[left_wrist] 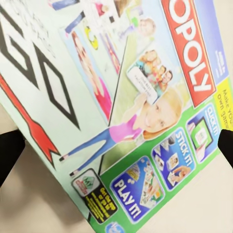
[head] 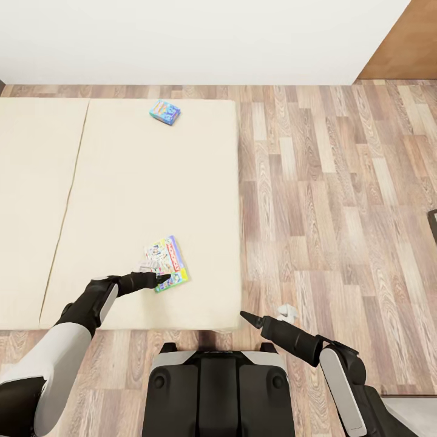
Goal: Put all the toys in the child's room - the three board games (two on the bed and one on the table), the two jigsaw puzzles on the table, and the tennis ball on the table - inside the toy box on the table in the child's room.
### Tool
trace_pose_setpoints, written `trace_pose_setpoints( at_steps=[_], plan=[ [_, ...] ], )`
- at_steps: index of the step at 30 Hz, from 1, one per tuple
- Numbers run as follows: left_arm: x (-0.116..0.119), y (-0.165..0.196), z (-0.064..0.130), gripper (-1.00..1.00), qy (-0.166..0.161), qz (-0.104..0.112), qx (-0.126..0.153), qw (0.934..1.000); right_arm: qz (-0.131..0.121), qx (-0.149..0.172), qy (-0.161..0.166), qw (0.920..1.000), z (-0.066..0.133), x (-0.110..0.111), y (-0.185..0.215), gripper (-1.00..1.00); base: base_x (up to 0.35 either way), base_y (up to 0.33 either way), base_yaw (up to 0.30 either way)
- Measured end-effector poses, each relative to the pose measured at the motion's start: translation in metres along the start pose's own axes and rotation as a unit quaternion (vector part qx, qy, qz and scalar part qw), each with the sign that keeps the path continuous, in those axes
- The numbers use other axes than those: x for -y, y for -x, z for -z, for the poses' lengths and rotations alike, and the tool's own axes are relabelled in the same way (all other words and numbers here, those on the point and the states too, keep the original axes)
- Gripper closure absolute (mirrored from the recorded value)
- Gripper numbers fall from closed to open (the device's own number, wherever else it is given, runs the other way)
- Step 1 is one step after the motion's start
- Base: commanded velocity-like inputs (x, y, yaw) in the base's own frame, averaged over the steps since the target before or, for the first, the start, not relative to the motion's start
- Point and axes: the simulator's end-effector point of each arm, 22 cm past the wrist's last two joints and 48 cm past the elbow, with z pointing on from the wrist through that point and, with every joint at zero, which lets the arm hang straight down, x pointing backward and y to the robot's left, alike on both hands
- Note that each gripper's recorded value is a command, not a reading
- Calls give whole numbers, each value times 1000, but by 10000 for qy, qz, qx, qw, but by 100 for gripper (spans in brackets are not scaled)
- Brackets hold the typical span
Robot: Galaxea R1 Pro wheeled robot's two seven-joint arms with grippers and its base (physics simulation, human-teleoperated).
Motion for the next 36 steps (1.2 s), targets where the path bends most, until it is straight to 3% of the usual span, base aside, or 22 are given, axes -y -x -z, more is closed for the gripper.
trace_pose_setpoints(
  at_steps=[36],
  plan=[
    [-3,5,2,-100,31,25,119,9999,-60,-67,-22,10000,-3,3,-6,-100,21,-24,0]
  ],
)
